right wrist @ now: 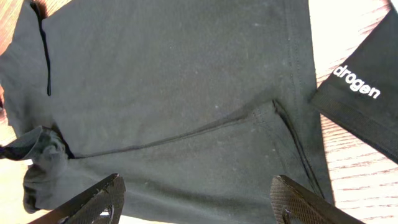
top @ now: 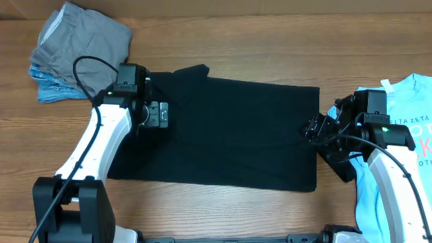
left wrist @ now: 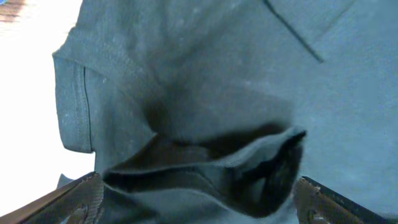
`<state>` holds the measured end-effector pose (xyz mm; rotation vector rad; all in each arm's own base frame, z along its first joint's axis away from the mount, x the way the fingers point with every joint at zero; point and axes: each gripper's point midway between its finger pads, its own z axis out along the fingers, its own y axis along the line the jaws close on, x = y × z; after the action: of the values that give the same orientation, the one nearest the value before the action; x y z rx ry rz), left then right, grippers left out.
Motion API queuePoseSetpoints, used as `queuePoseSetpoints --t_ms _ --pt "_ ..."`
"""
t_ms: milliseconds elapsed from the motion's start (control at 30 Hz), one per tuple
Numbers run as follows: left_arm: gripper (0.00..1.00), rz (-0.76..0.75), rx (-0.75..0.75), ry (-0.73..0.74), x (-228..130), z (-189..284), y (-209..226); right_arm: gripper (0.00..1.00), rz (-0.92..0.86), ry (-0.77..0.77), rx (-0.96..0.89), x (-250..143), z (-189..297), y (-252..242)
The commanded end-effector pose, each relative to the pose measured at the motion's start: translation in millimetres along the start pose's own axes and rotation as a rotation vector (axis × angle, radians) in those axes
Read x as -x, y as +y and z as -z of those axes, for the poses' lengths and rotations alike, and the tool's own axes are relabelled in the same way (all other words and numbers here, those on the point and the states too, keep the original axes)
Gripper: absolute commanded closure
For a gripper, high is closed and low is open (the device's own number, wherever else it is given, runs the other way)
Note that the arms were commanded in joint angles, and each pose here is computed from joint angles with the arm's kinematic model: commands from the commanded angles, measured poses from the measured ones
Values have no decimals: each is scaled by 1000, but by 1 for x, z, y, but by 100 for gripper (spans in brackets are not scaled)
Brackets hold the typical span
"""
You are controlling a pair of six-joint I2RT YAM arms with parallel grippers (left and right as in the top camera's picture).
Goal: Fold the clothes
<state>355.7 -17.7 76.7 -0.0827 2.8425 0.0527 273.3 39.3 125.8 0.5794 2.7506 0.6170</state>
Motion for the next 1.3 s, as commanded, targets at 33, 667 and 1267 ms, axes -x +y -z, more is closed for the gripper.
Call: queuePoseSetpoints --t_ms 33,667,1267 --pt "0 7 37 11 2 -27 6 21 6 -14 24 5 5 8" --pt "5 -135 -308 -124 47 -39 -59 22 -63 -28 30 9 5 9" --pt "2 75 111 82 4 48 43 22 -59 -33 33 10 5 10"
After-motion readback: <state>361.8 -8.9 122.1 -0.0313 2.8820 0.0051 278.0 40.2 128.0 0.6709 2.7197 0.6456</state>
